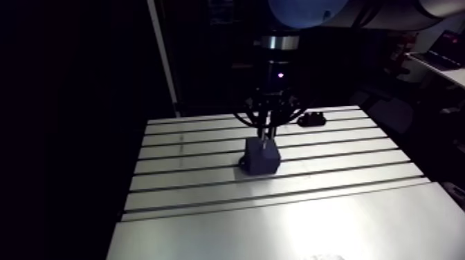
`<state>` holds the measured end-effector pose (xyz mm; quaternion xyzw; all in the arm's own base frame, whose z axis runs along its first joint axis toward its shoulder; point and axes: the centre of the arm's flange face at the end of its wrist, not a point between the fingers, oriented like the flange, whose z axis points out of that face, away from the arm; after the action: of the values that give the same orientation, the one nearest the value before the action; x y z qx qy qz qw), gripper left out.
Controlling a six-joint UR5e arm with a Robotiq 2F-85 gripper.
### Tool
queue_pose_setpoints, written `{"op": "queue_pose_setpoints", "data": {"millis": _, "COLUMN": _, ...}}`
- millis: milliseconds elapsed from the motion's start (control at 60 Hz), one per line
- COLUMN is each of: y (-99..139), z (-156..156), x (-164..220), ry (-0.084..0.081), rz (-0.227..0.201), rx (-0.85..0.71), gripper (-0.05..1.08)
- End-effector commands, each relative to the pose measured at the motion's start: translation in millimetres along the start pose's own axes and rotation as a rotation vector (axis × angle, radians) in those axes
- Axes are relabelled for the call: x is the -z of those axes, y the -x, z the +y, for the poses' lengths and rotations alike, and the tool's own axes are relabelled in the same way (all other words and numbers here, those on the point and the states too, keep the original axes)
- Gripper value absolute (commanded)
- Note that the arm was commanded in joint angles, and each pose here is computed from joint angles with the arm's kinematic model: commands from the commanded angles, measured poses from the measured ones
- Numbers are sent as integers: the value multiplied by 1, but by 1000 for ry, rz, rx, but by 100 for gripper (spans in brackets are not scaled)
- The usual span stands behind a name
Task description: Pick up the M10 bolt and insert it into the hole until fully seated.
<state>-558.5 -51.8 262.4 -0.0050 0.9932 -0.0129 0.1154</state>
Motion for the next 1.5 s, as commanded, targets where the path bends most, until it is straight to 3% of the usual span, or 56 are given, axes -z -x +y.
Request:
{"op": "queue_pose_setpoints", "data": {"millis": 17, "y": 0, "z": 0, "x": 0, "ry": -1, "rz": 0, "rx": -5, "gripper": 108}}
{"op": "queue_pose_setpoints", "data": {"millis": 150, "y": -2, "z": -1, "x": 1, "ry": 4, "rz": 22, "rx": -1, "gripper": 108}}
{"op": "queue_pose_setpoints", "data": {"millis": 583, "y": 1, "z": -1, "x": -9, "ry": 3, "rz": 21, "rx": 8, "gripper": 107}}
{"op": "queue_pose_setpoints", "data": {"millis": 683, "y": 2, "z": -1, "x": -8, "ry": 4, "rz": 24, "rx": 12, "gripper": 102}}
{"op": "queue_pose_setpoints", "data": {"millis": 700, "y": 2, "z": -1, "x": -7, "ry": 4, "rz": 26, "rx": 15, "gripper": 93}}
{"op": "queue_pose_setpoints", "data": {"millis": 717, "y": 2, "z": -1, "x": -7, "ry": 4, "rz": 26, "rx": 15, "gripper": 93}}
{"op": "queue_pose_setpoints", "data": {"millis": 733, "y": 2, "z": -1, "x": -7, "ry": 4, "rz": 26, "rx": 16, "gripper": 72}}
{"op": "queue_pose_setpoints", "data": {"millis": 750, "y": 2, "z": -1, "x": -7, "ry": 4, "rz": 26, "rx": 16, "gripper": 72}}
{"op": "queue_pose_setpoints", "data": {"millis": 783, "y": 1, "z": -1, "x": -7, "ry": 5, "rz": 23, "rx": 16, "gripper": 12}}
{"op": "queue_pose_setpoints", "data": {"millis": 800, "y": 1, "z": -1, "x": -7, "ry": 5, "rz": 23, "rx": 16, "gripper": 12}}
{"op": "queue_pose_setpoints", "data": {"millis": 817, "y": 2, "z": -1, "x": -6, "ry": 4, "rz": 27, "rx": 15, "gripper": 2}}
{"op": "queue_pose_setpoints", "data": {"millis": 1133, "y": 4, "z": -1, "x": -5, "ry": -2, "rz": 37, "rx": 19, "gripper": 0}}
{"op": "queue_pose_setpoints", "data": {"millis": 1383, "y": 6, "z": 1, "x": 9, "ry": 12, "rz": 74, "rx": 13, "gripper": 0}}
{"op": "queue_pose_setpoints", "data": {"millis": 1500, "y": 12, "z": 3, "x": 31, "ry": 20, "rz": 114, "rx": 8, "gripper": 0}}
